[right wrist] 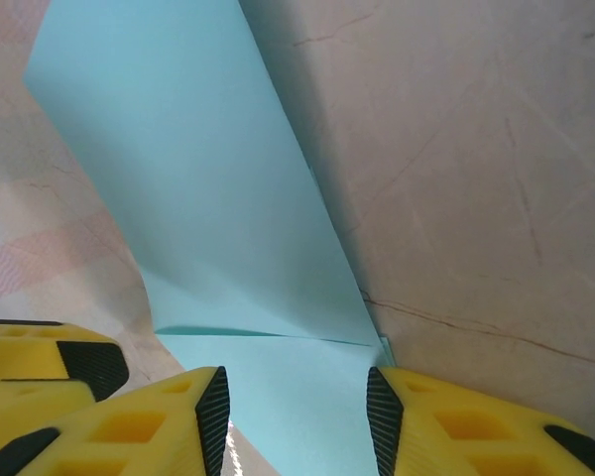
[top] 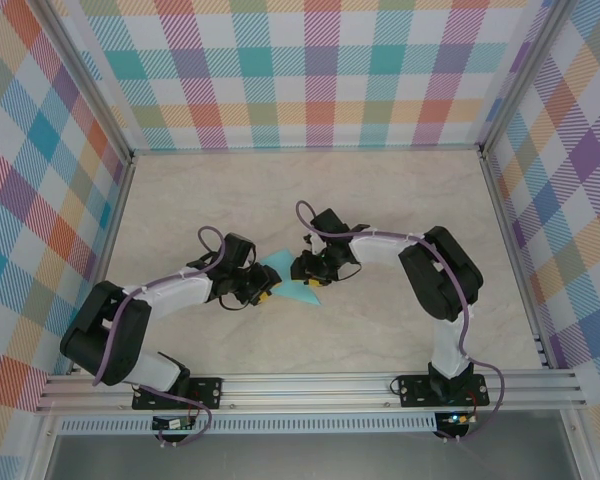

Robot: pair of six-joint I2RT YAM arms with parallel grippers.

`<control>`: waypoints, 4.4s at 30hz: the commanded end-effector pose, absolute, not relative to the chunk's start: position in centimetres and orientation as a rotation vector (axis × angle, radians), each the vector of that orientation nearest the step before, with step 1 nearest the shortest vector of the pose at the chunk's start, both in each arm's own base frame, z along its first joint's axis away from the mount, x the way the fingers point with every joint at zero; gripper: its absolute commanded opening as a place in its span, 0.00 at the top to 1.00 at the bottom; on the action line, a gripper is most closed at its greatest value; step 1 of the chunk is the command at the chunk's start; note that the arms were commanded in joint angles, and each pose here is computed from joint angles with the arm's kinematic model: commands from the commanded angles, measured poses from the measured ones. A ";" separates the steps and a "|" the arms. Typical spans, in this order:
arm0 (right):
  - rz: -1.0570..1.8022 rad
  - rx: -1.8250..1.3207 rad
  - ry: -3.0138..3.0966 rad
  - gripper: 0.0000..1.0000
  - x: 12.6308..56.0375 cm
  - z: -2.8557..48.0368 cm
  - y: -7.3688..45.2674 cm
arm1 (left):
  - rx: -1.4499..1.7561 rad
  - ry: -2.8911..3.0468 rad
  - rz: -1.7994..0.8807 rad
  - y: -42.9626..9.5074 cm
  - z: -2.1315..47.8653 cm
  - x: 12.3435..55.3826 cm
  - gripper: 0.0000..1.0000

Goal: Fold a paper plane with a square sheet of paper (pick it up from the middle)
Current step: Fold the wing for the fifth time at the center of the table.

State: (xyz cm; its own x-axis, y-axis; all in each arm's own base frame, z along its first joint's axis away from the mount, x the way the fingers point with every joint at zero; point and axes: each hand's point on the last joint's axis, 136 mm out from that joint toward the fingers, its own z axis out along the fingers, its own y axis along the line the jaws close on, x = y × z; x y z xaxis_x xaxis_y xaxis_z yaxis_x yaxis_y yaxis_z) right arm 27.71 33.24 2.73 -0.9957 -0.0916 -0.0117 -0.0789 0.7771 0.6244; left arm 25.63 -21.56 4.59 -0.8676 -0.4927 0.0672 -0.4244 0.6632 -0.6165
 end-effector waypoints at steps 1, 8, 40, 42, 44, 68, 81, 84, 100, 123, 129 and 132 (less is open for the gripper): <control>-1.040 0.070 -2.889 0.58 27.3 1.5 32.8 | -0.790 2.779 -0.979 -21.8 3.9 25.3 0.61; -1.114 -0.006 -2.833 0.58 27.6 1.4 32.5 | -0.827 2.782 -0.952 -21.8 3.2 25.3 0.63; -1.124 -0.084 -2.796 0.65 27.8 0.4 31.7 | -0.865 2.756 -0.966 -21.7 2.2 25.3 0.66; -1.121 -0.087 -2.794 0.65 27.7 0.3 31.7 | -0.847 2.752 -0.997 -22.1 2.4 25.6 0.67; -1.123 -0.091 -2.793 0.65 27.7 0.3 31.6 | -0.827 2.734 -1.037 -22.7 2.7 26.0 0.68; -1.270 0.149 -2.960 0.43 29.5 4.2 31.5 | -0.752 2.692 -1.126 -24.3 5.3 27.1 0.96; -1.110 1.075 -3.438 0.37 27.6 9.1 29.6 | -0.796 2.730 -1.064 -24.8 6.7 27.7 0.99; -1.050 1.366 -3.427 0.36 26.8 9.0 30.6 | -0.797 2.733 -1.061 -24.9 7.0 27.7 0.99; -0.772 2.059 -3.340 0.35 25.5 6.4 34.5 | -0.817 2.747 -1.053 -25.1 7.2 27.7 0.99; -0.684 2.041 -3.385 0.63 26.9 5.0 35.2 | -0.855 2.752 -1.027 -24.8 7.1 27.7 0.99; -0.737 2.036 -3.378 0.59 26.6 5.4 35.4 | -0.857 2.757 -1.021 -24.8 6.9 27.8 0.99; -0.754 2.028 -3.389 0.58 26.7 5.8 35.5 | -0.856 2.758 -1.017 -24.8 6.9 27.8 0.99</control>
